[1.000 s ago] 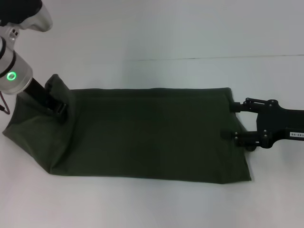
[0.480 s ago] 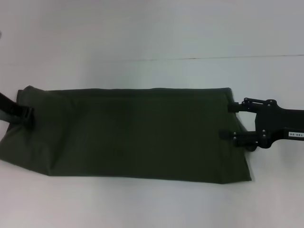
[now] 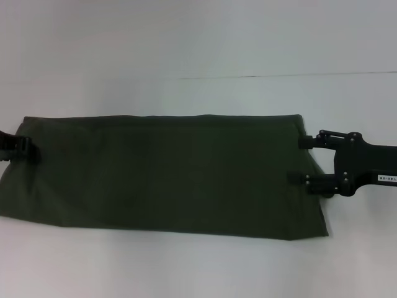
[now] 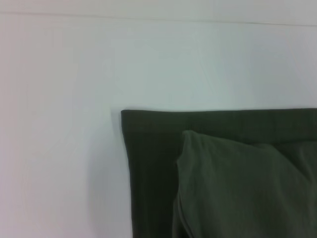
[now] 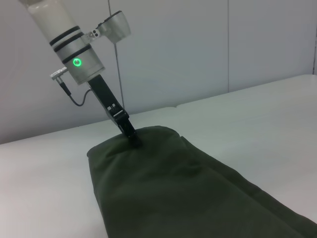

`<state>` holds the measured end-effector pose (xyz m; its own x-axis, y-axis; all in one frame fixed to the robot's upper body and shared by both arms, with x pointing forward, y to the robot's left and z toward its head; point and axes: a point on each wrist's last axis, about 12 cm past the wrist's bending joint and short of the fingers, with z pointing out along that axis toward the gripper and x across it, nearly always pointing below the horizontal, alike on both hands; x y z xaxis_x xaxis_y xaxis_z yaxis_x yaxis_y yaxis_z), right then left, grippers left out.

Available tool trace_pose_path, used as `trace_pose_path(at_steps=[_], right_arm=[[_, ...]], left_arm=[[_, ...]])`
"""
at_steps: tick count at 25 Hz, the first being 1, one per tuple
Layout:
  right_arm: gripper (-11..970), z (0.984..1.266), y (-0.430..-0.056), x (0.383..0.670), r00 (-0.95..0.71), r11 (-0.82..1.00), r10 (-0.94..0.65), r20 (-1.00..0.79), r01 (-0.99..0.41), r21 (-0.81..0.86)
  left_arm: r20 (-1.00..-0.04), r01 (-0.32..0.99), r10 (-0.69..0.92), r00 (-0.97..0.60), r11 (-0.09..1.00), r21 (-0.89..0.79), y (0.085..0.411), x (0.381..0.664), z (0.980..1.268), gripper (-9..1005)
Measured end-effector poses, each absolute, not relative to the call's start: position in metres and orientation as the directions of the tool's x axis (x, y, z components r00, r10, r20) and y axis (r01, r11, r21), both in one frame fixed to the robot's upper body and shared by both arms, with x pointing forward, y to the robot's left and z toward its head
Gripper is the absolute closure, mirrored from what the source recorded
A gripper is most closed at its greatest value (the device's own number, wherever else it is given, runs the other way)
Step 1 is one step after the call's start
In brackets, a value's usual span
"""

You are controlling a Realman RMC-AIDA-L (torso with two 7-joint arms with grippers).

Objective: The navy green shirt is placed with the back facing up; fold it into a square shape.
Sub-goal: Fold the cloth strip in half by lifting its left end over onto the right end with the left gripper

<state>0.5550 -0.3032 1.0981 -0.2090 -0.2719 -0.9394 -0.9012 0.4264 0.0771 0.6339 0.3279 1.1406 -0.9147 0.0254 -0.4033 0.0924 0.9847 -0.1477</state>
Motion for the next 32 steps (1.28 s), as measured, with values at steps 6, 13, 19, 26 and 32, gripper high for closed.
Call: trace_pose_path(at_steps=[6,13,19,26,32], right_arm=[[81,1.098,-0.303,0.555,-0.208,0.424,-0.275,-0.939,-0.902,0.076],[81,1.099,-0.304,0.556,-0.205,0.423,-0.280,-0.938,-0.903,0.071],[81,1.100,-0.304,0.557,-0.207,0.422,-0.283,-0.937,-0.904,0.072],[81,1.101,-0.304,0.558,-0.207,0.424,-0.287,-0.935,-0.903,0.069],[82,1.101,-0.304,0.559,-0.206,0.420,-0.291,-0.934,-0.905,0.069]], left_arm=[[-0.430,0.090,0.023,-0.902,0.987,-0.136,0.331,0.636,1.152,504],[-0.486,0.061,-0.002,-0.874,0.992,-0.114,0.341,0.637,1.173,247],[-0.454,0.082,0.015,-0.891,0.988,-0.127,0.335,0.634,1.163,83],[-0.418,0.107,0.027,-0.908,0.980,-0.169,0.317,0.632,1.147,86],[-0.408,0.098,0.018,-0.913,0.980,-0.175,0.316,0.631,1.136,88]])
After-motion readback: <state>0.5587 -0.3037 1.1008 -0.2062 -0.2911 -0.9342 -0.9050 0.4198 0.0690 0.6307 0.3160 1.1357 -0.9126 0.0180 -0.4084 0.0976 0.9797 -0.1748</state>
